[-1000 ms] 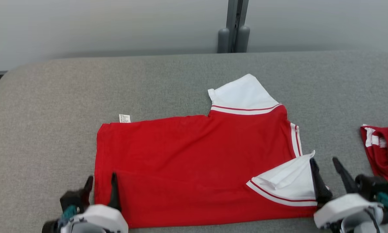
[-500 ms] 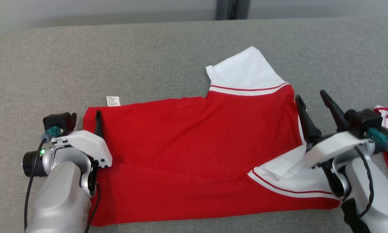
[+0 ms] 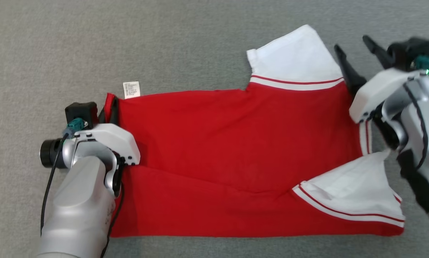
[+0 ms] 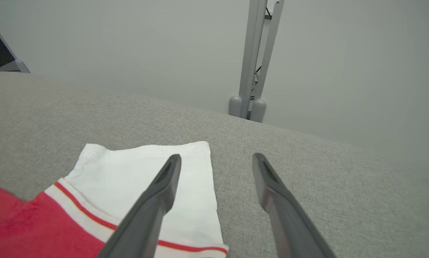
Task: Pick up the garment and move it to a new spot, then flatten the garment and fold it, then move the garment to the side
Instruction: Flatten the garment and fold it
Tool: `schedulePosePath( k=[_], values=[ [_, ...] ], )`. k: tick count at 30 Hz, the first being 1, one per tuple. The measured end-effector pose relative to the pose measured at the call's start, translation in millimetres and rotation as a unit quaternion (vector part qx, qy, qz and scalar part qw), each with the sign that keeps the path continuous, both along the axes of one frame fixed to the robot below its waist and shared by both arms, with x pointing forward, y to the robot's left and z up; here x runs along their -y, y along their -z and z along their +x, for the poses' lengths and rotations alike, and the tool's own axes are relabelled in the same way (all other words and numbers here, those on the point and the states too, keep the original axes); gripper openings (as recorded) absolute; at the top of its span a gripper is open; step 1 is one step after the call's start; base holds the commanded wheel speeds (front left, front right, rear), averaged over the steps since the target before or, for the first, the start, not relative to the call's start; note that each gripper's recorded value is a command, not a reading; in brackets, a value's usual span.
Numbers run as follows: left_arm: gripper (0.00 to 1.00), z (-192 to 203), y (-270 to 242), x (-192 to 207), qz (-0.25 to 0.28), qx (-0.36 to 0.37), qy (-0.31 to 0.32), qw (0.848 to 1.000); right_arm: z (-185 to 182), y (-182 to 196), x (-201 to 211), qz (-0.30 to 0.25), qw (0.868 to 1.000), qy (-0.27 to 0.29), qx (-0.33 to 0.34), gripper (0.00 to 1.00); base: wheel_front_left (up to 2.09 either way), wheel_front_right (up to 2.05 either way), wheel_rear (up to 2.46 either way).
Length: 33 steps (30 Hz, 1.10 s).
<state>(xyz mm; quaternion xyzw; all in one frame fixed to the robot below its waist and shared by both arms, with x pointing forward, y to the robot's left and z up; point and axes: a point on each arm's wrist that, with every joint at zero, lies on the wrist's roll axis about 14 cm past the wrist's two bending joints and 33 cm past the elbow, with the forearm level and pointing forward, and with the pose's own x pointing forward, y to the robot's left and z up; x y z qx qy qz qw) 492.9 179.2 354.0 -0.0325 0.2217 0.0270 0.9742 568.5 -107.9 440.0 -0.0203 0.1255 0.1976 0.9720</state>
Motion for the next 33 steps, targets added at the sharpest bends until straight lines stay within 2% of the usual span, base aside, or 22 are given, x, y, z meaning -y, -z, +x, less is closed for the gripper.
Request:
schedulePosePath(
  k=[3, 8, 16, 17, 18, 20, 26, 33],
  values=[
    [0.0, 3.7, -4.1, -7.3, 0.007, 0.011, -0.004, 1.0, 18.1, 8.7, -6.4, -0.006, 0.999, -0.003, -0.033, 1.0, 0.0, 0.0, 0.0],
    [0.0, 1.9, -7.1, -11.9, 0.0, 0.022, 0.001, 1.0, 34.1, 36.9, -25.3, -0.052, 0.994, -0.036, -0.085, 1.0, 0.0, 0.0, 0.0],
    [0.0, -1.9, -5.9, -8.7, -0.007, 0.028, -0.004, 1.0, 58.0, 76.7, -37.2, -0.054, 0.985, -0.03, -0.159, 1.0, 0.0, 0.0, 0.0],
    [0.0, -2.3, -4.7, -8.7, -0.006, 0.027, -0.006, 1.0, 59.9, 79.8, -40.9, -0.055, 0.984, -0.034, -0.164, 0.93, 0.0, 0.0, 0.0],
    [0.0, -2.7, -3.4, -9.1, -0.007, 0.025, -0.009, 1.0, 61.8, 81.3, -44.7, -0.056, 0.984, -0.038, -0.165, 0.33, 0.0, 0.0, 0.0],
    [0.0, -1.7, -2.1, -9.4, -0.006, 0.025, -0.014, 1.0, 66.2, 82.6, -48.9, -0.051, 0.985, -0.042, -0.161, 0.0, 0.0, 0.0, 0.0],
    [0.0, 6.5, -10.4, -10.8, -0.003, 0.042, -0.027, 0.999, 77.3, 67.8, -36.3, -0.041, 0.993, -0.028, -0.105, 0.0, 0.0, 0.0, 0.0],
    [0.0, 23.0, -45.7, -13.7, 0.002, 0.101, -0.037, 0.994, 89.5, 13.7, -25.0, 0.005, 1.0, -0.004, 0.009, 0.0, 0.0, 0.0, 0.0]
  ],
)
